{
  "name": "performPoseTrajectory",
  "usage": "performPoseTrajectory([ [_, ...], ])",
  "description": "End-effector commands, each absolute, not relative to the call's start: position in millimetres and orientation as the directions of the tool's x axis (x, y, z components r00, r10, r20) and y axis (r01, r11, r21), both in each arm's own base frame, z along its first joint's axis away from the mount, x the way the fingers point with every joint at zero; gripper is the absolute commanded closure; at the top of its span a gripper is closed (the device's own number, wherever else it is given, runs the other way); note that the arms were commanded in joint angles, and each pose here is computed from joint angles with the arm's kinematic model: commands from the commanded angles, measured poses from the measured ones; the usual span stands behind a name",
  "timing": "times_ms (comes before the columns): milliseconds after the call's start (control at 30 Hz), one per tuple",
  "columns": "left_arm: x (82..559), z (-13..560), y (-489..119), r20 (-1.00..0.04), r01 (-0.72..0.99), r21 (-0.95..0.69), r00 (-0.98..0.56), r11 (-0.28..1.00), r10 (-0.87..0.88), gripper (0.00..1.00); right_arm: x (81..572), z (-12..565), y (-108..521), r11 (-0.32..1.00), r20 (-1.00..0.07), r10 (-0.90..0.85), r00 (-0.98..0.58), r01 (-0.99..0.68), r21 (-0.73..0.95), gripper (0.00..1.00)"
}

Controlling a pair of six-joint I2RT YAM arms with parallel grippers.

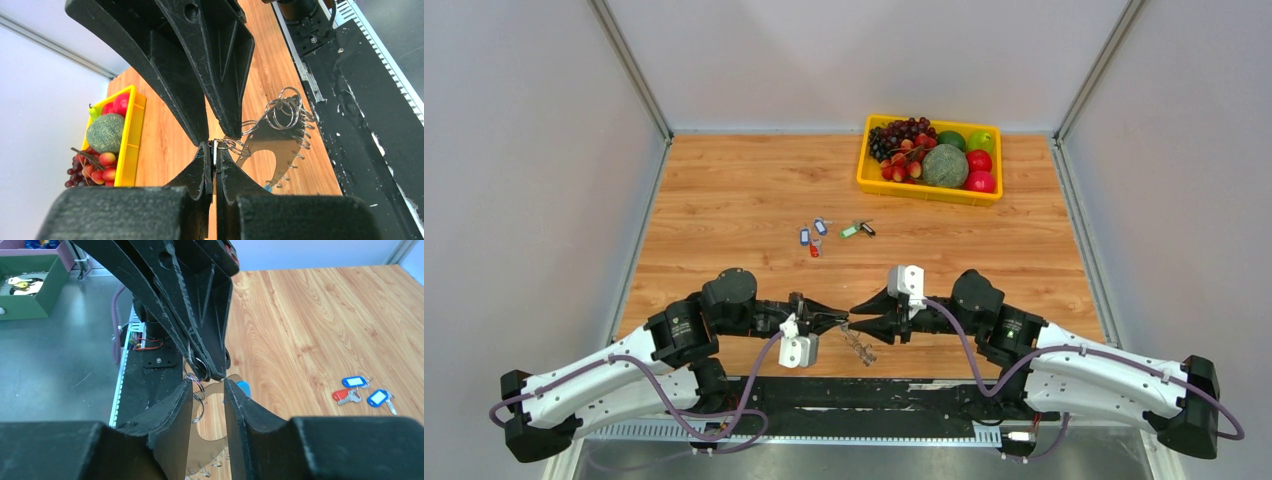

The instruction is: Remove the keys from the keyring

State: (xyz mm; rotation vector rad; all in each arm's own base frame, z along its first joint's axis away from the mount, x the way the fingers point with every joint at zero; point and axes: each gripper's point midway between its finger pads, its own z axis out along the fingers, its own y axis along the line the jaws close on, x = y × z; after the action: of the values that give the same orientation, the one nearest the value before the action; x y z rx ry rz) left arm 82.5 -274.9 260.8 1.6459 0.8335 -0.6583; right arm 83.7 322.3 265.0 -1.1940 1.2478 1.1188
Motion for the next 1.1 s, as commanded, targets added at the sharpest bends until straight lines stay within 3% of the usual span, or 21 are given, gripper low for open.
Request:
performPoseTrajectory([
  [0,81.6,284.6,-279.3,-0.764,0.771,0.629,0.636,-0.093,0.106,1.00,92.8,276.3,315.9,0.160,-1.000,0.014,-0.020,-0.987,0.022,0.65],
  [600,81.4,284.8,-279.0,-0.764,0.771,0.630,0.637,-0.093,0.106,1.00,75.7,271.1,332.0,0.042,-0.998,-0.003,-0.055,-0.998,0.055,0.69],
  [800,81.5,284.1,-279.4,-0.764,0.772,0.629,0.636,-0.095,0.107,1.00,74.4,273.3,333.1,0.034,-0.999,0.001,-0.050,-0.998,0.050,0.99],
  [1067,81.5,284.0,-279.1,-0.764,0.771,0.630,0.637,-0.094,0.107,1.00,85.2,299.6,319.9,0.134,-0.989,0.094,-0.110,-0.983,0.122,1.00],
])
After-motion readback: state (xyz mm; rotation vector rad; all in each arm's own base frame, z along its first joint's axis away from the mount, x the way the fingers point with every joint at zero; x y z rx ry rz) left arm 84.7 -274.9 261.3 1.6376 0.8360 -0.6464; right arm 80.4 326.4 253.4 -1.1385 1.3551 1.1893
